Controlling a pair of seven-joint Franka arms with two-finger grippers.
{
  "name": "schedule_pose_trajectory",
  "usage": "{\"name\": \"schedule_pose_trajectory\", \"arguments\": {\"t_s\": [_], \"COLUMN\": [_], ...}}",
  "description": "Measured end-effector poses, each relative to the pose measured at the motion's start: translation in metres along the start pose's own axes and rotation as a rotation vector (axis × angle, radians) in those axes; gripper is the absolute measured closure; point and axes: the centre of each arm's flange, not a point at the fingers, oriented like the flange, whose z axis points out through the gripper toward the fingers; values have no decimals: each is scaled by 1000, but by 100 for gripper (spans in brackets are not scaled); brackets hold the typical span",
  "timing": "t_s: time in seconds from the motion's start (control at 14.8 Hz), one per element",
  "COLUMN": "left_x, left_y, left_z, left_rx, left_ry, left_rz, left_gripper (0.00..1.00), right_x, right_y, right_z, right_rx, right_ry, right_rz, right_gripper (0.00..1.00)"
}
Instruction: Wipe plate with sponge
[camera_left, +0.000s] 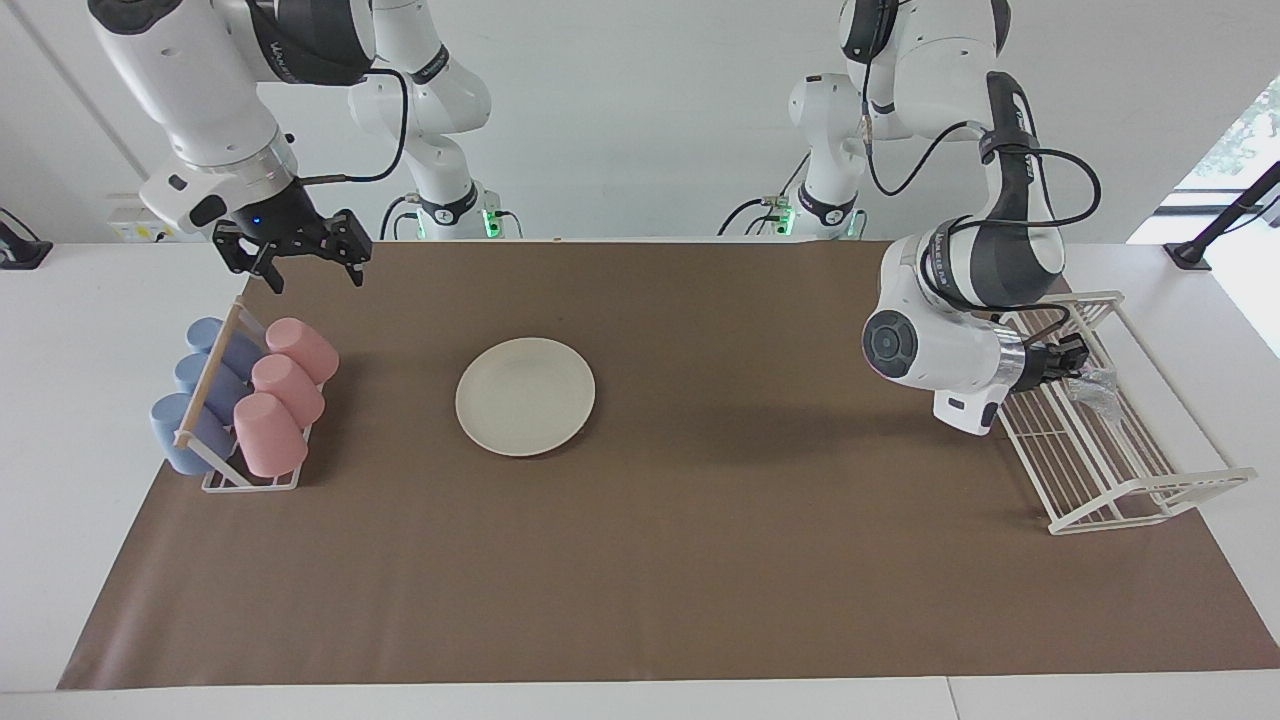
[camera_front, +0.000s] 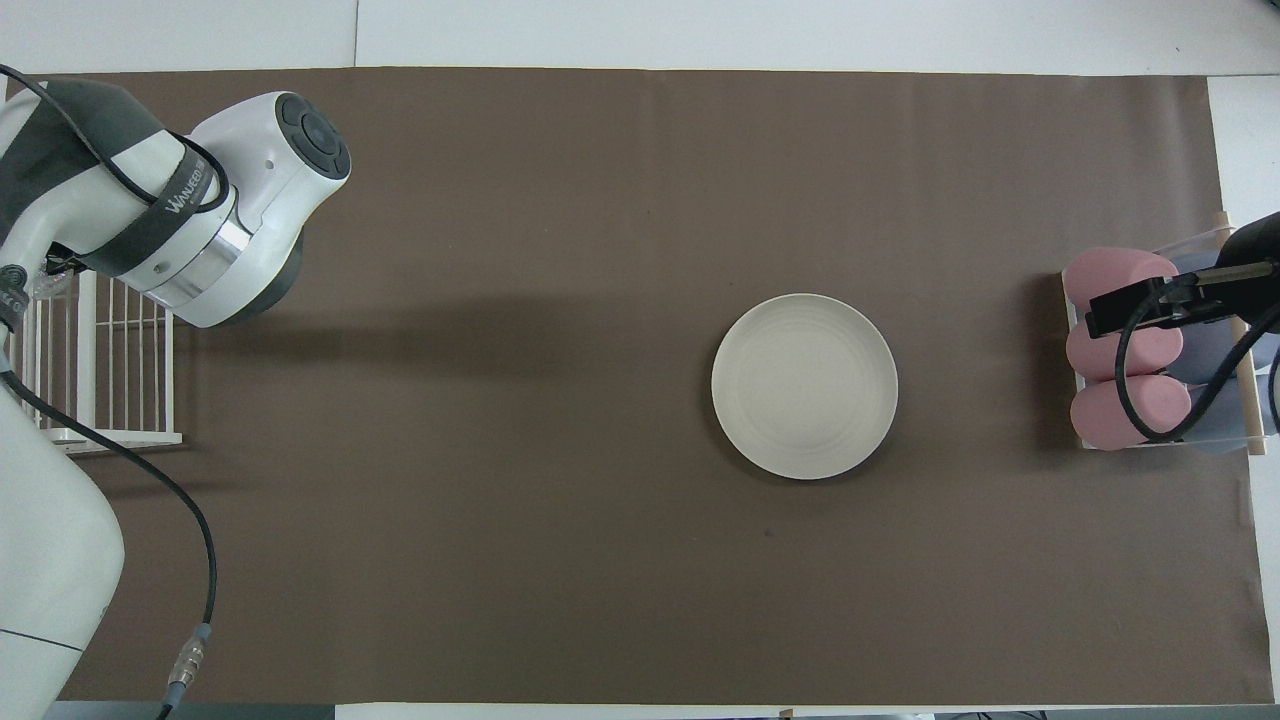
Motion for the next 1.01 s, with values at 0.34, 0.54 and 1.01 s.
{"name": "schedule_pose_trajectory", "arguments": {"t_s": [0.34, 0.54, 1.01], "left_x": [9, 9, 9], "left_y": [-3, 4, 10], "left_z": [23, 27, 31], "left_rx": [-22, -29, -36], "left_ry": [6, 15, 24], "left_rz": [-56, -85, -87], "left_gripper": [94, 94, 52], "right_x": [0, 0, -2], "right_y": [0, 0, 3], "right_z": [0, 0, -1], "right_rx": [0, 0, 0], "right_ry": [0, 0, -9], "right_rz": [0, 0, 7], "right_gripper": [0, 0, 0]}}
